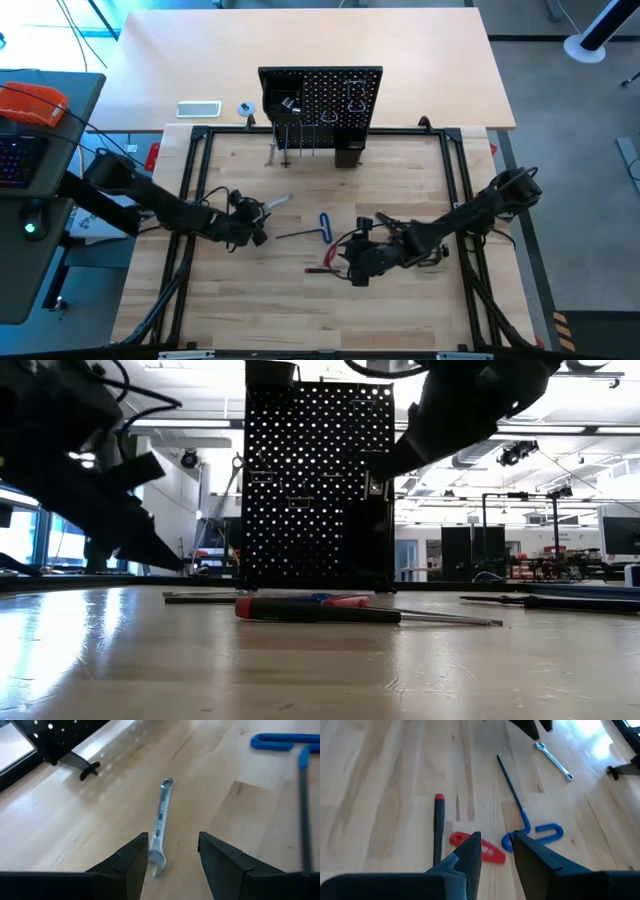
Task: Hang tools onto peg board
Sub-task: Hang the wrench on the pegboard
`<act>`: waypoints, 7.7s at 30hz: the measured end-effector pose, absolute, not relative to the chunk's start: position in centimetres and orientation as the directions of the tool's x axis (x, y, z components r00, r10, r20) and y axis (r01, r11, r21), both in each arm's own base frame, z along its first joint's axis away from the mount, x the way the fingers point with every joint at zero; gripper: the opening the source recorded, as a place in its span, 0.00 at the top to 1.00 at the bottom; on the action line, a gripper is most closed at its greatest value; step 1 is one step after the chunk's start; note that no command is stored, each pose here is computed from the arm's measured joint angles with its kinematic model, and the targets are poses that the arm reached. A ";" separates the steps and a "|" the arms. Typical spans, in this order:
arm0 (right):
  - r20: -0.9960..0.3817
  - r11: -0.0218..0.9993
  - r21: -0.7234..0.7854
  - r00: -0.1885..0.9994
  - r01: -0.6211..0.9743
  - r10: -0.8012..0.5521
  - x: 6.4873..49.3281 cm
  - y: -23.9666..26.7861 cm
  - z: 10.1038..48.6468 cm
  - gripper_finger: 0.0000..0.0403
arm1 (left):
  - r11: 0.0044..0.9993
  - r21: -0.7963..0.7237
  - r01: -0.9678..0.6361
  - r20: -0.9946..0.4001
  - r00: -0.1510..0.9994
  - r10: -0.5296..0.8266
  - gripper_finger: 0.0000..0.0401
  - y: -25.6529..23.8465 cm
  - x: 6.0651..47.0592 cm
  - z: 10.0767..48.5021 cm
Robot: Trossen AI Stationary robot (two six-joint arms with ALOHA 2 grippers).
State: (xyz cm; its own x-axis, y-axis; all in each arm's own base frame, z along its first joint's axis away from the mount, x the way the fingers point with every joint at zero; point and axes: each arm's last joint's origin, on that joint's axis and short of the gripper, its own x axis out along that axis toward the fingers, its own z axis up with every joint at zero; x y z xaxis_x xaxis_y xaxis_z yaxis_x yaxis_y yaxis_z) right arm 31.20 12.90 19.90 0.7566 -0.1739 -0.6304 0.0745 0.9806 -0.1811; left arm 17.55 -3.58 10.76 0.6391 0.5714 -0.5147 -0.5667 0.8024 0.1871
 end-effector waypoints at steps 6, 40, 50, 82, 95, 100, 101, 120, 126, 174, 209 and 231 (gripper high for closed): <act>-0.605 0.980 -0.185 0.778 0.067 -0.168 31.9 13.1 19.4 0.73 | 0.789 0.194 -0.583 -0.561 0.594 0.577 0.58 -1.7 18.4 9.5; -0.592 0.974 -0.204 0.779 0.102 -0.206 32.0 12.7 19.5 0.73 | 0.971 -0.013 -0.237 -0.597 0.781 0.183 1.00 -1.6 22.0 8.2; -0.580 0.974 -0.199 0.788 0.108 -0.206 32.2 12.5 19.7 0.73 | 0.980 -0.009 -0.200 -0.618 0.771 0.152 1.00 -2.1 22.8 8.5; -0.590 0.982 -0.176 0.791 0.069 -0.161 35.0 9.7 17.3 0.73 | 0.984 -0.016 -0.175 -0.602 0.788 0.130 1.00 -2.5 23.0 8.7; -0.591 0.990 -0.135 0.799 0.037 -0.110 37.7 6.3 13.5 0.73 | 0.985 -0.023 -0.170 -0.602 0.789 0.122 1.00 -2.6 23.0 8.7; -0.558 0.991 -0.127 0.822 0.051 -0.114 38.2 5.0 13.6 0.73 | 0.989 -0.041 -0.145 -0.607 0.789 0.091 1.00 -2.7 23.4 8.9; -0.558 0.992 -0.121 0.823 0.048 -0.108 38.3 4.7 13.7 0.73 | 0.989 -0.042 -0.142 -0.608 0.789 0.087 1.00 -2.7 23.5 8.9; -0.675 1.000 -0.005 0.738 -0.016 0.008 37.6 3.5 12.6 0.73 | 0.996 -0.057 -0.072 -0.614 0.789 0.022 1.00 -3.5 24.5 9.6; -0.743 1.000 0.021 0.668 -0.021 0.029 37.0 3.5 12.0 0.73 | 0.996 -0.067 -0.065 -0.612 0.791 0.010 1.00 -4.0 24.4 9.6; -0.651 0.994 -0.097 0.759 -0.054 -0.023 36.9 3.9 15.1 0.73 | 0.992 0.031 -0.120 -0.695 0.711 0.108 0.69 -4.1 23.7 9.9; -0.661 0.995 -0.033 0.749 -0.091 0.047 38.9 1.1 8.7 0.83 | 0.996 0.024 -0.084 -0.662 0.746 0.079 0.87 -4.7 25.2 9.7; -0.677 0.992 -0.025 0.732 -0.125 0.075 38.5 2.4 9.3 1.00 | 0.997 0.032 -0.071 -0.651 0.756 0.075 0.80 -5.2 25.5 10.3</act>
State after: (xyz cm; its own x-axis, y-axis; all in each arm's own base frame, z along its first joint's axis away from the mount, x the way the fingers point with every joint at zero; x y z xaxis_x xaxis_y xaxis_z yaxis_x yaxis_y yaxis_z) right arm 38.50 2.43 9.35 0.7318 0.0752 -0.6774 -0.1247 0.9919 -0.0246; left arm 25.50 -5.17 10.33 0.7556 0.0747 -0.6508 -0.0707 0.9970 0.0323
